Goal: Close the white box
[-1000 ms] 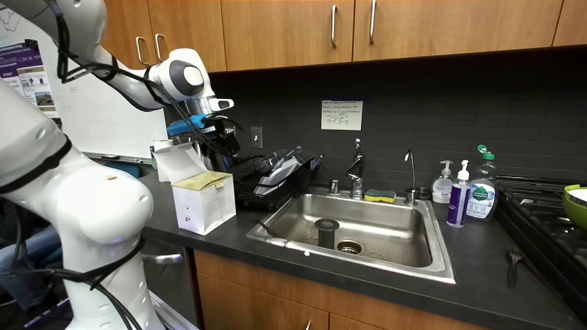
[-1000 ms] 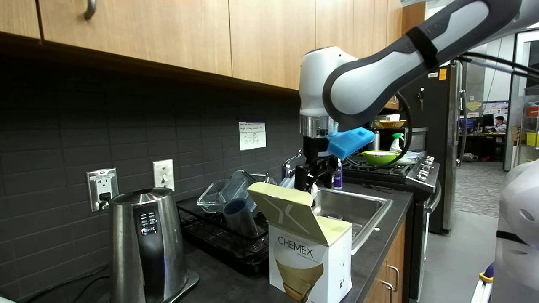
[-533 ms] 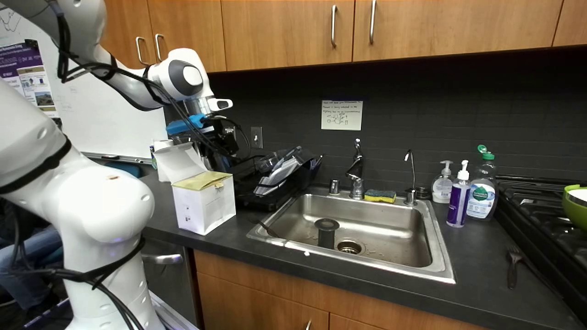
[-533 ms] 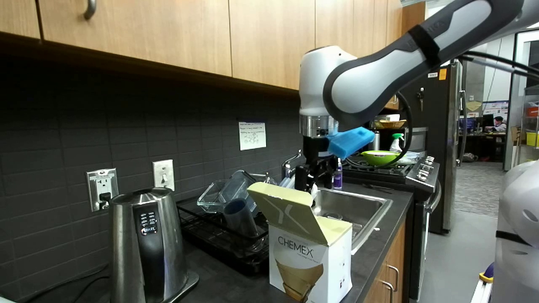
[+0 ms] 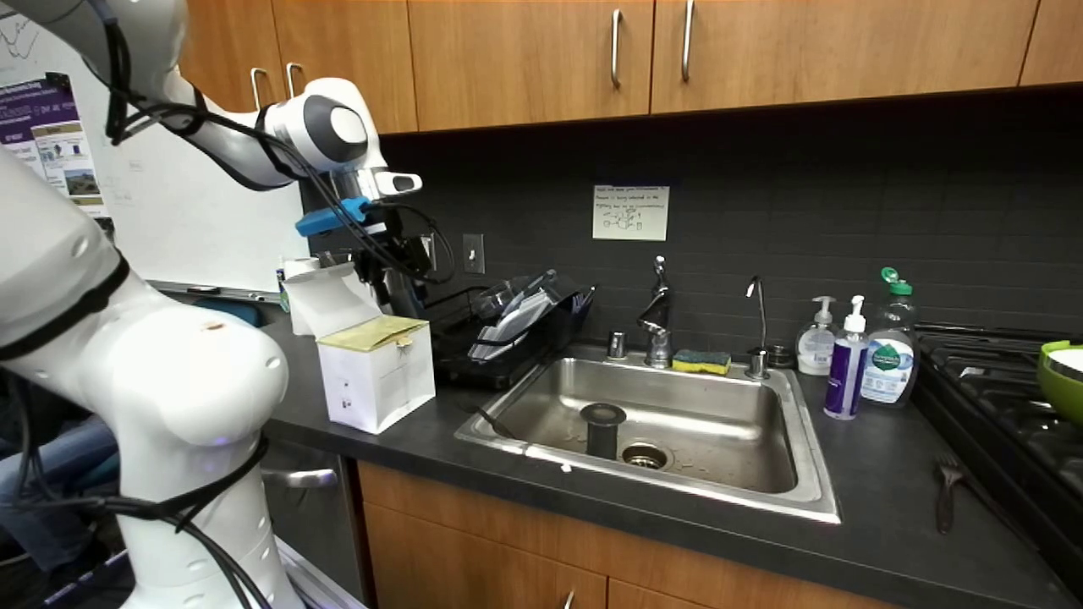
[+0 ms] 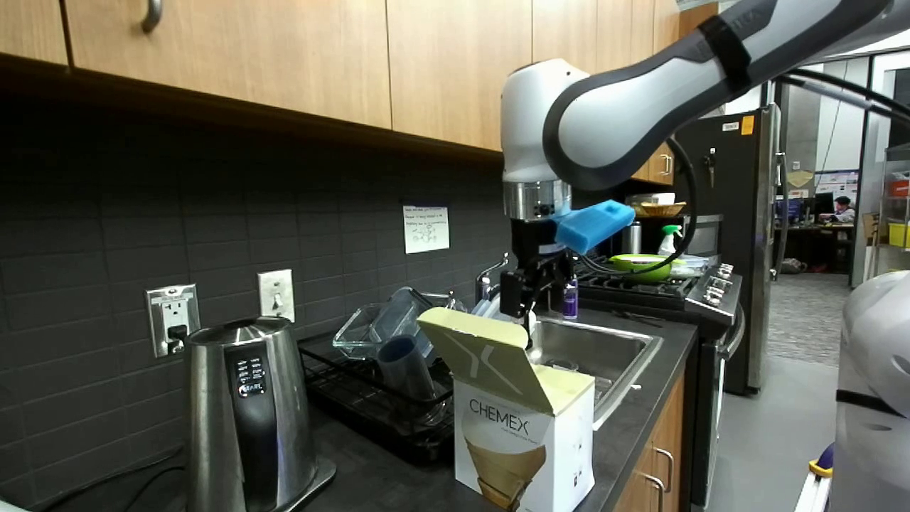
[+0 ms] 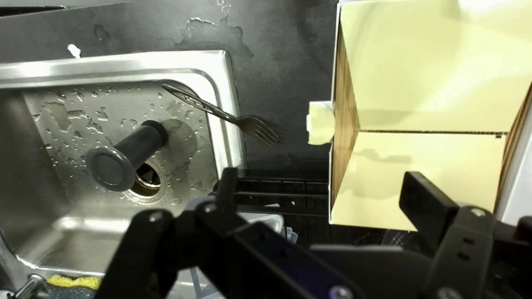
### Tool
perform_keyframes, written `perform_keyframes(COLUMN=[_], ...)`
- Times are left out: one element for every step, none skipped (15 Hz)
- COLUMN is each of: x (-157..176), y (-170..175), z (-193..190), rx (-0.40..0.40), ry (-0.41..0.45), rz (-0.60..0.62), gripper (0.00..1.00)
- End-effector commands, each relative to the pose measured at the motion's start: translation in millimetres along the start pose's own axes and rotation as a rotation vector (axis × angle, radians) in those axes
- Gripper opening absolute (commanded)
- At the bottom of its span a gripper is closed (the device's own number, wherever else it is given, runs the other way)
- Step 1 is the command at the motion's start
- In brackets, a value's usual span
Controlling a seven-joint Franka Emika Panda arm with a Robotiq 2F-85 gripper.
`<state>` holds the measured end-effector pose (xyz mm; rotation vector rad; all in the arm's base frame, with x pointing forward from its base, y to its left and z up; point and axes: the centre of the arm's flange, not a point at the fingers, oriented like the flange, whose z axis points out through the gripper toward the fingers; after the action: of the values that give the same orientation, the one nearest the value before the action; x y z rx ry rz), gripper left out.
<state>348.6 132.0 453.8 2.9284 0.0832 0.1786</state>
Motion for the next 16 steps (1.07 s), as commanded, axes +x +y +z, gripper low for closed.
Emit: perform_keyframes(x=[-1,-1,-1,-1,-1,-2,-3,-3,-4,-4,-5,-5,-6,-6,-6,-6], y=[-1,-2,-4,-6,-8,-10,-12,-14,-17,-20,-23,-25,-28,-31,-34,-38], z=[-23,-28,-33,-39,-43,-48,-53,-58,-63,-68,-73,-78,-83,-87,-92,-96], rx=[0.030,0.038,0.043,0.047,0.052,0.058,0.064,0.076,0.081,0.090,0.092,0.097,0.101,0.109,0.113,0.120], ry=[-0.005,-0.002,0.002,0.007,0.011,0.016,0.018,0.021,0.024,0.026,0.029,0.031,0.031,0.030,0.030,0.031], rz=[-0.015,-0.018,-0.025,-0.030,-0.034,-0.039,-0.044,-0.054,-0.061,-0.072,-0.079,-0.086,-0.093,-0.103,-0.113,-0.126], gripper=[1.00,1.00,1.00,1.00,1.00,1.00,1.00,1.00,1.00,1.00,1.00,1.00,1.00,1.00,1.00,1.00])
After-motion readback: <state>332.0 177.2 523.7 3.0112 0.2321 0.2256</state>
